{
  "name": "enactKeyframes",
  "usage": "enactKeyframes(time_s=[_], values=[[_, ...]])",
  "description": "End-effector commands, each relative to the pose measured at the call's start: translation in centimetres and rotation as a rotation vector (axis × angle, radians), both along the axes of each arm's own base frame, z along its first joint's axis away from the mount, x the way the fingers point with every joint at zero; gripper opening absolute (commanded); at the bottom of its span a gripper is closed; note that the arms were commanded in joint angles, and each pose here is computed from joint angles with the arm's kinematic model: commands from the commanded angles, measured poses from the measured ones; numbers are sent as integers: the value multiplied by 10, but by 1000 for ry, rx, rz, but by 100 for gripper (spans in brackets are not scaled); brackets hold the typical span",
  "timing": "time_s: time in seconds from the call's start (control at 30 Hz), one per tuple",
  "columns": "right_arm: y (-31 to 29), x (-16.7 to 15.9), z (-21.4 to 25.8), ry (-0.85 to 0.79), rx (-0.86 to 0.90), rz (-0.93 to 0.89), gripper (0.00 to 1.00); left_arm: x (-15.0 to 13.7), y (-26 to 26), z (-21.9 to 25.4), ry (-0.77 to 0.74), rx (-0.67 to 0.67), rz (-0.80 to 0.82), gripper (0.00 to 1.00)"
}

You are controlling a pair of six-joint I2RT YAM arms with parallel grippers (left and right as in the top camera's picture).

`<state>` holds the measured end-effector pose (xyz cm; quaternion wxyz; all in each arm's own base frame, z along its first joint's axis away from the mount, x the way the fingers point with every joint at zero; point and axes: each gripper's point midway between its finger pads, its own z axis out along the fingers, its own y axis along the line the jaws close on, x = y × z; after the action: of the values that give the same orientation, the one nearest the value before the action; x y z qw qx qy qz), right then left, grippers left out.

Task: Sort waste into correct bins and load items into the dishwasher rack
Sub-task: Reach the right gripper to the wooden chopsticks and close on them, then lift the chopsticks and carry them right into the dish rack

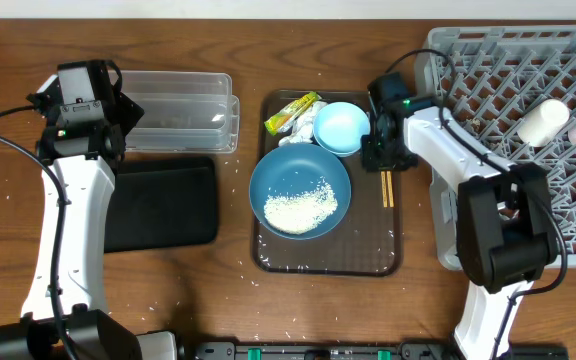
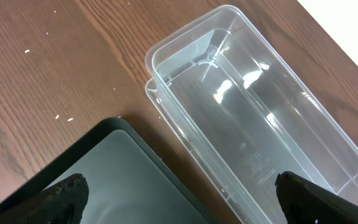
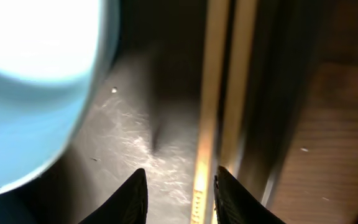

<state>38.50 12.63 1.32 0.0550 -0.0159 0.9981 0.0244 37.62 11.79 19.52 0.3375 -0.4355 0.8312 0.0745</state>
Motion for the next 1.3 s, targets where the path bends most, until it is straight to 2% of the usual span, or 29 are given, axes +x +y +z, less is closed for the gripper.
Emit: enactKeyframes(time_s=[0.0,0.33,0.4,0.57,0.77,0.97,1.27], values=[[2,-7,-11,15,-15,9,34,-2,2,-5,15,-3,9,99],[2,-12,-18,22,-17,13,33,-2,2,-5,15,-3,9,99],[2,-13,-20,23,-18,13,27,-2,2,-5,15,-3,9,99],[4,-16,-22,29,-12,-10,1,-2,2,-5,15,-3,9,99],[5,-4,-10,2,11,-33,1,-2,2,-5,15,-3,9,99],[-14,25,44,-76,32,-76,1,-2,2,-5,15,-3,9,99],[-89,73,157,-321,42,-146,1,-2,2,-5,15,-3,9,99]])
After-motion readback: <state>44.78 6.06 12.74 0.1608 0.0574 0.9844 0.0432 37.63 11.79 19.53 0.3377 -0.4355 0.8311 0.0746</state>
